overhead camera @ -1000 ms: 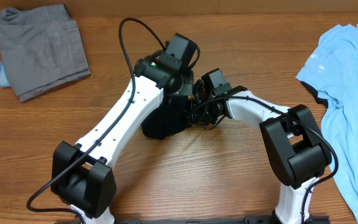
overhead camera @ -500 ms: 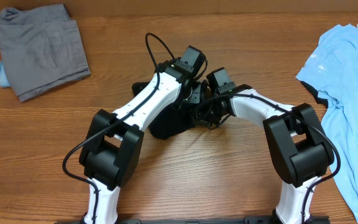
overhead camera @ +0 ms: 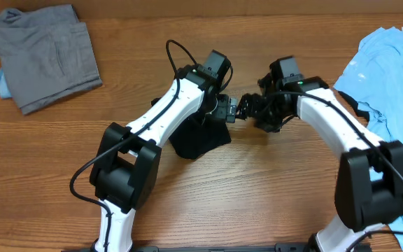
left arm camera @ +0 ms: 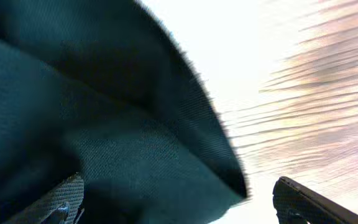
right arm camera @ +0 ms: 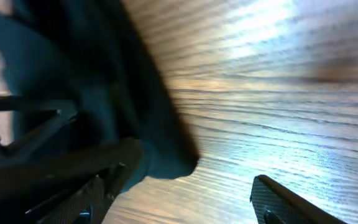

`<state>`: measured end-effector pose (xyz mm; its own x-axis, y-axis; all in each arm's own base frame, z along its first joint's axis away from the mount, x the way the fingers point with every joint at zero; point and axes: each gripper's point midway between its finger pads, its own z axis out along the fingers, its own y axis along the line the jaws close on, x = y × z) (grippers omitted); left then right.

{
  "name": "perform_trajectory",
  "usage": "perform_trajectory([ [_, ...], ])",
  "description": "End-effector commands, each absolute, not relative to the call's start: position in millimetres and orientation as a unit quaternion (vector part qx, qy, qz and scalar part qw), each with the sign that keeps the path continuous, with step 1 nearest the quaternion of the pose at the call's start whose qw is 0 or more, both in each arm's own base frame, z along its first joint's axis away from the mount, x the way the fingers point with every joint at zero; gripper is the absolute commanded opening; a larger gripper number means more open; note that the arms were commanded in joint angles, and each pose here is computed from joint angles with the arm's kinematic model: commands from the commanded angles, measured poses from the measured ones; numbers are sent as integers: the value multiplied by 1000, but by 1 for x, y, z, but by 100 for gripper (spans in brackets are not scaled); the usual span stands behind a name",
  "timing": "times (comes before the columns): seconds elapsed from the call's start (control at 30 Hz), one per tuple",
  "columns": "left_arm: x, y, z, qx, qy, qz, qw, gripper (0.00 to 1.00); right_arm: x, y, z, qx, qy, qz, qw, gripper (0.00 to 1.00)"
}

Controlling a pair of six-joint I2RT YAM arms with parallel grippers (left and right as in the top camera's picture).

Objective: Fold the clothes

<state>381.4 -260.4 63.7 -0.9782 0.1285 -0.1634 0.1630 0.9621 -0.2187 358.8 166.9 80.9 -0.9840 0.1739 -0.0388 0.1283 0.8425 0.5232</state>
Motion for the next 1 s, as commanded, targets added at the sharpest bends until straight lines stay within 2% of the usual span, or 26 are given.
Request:
perform_trajectory([
  [0.0, 399, -254, 173, 79, 968, -153, 182, 100, 367, 175, 110, 61, 950, 295, 75, 78],
  [0.07, 400, -221, 207, 33, 966, -135, 217, 100, 370, 178, 113, 55, 947, 306, 81, 78],
  [0.17, 392, -183, 220, -22, 971, -111, 209, 100, 374, 185, 117, 34, 943, 316, 95, 75],
  [0.3, 375, -143, 190, -60, 987, -68, 131, 100, 375, 202, 111, 16, 942, 320, 98, 75],
  [0.47, 364, -137, 152, -72, 995, -37, 62, 100, 373, 209, 74, 49, 955, 286, 63, 75],
  [0.63, 365, -135, 147, -75, 995, -33, 56, 100, 373, 213, 51, 53, 955, 290, 38, 74],
  [0.7, 365, -134, 147, -76, 995, -32, 56, 100, 375, 214, 47, 52, 954, 292, 38, 67],
  [0.77, 366, -131, 147, -76, 995, -24, 60, 100, 376, 217, 50, 49, 952, 300, 42, 56],
  [0.83, 366, -130, 147, -76, 995, -22, 61, 100, 377, 217, 50, 52, 951, 302, 42, 55],
  [0.93, 366, -130, 147, -76, 995, -21, 61, 100, 380, 218, 51, 50, 950, 304, 48, 46],
  [0.97, 366, -130, 147, -76, 995, -22, 61, 100, 380, 218, 51, 50, 950, 305, 48, 46],
])
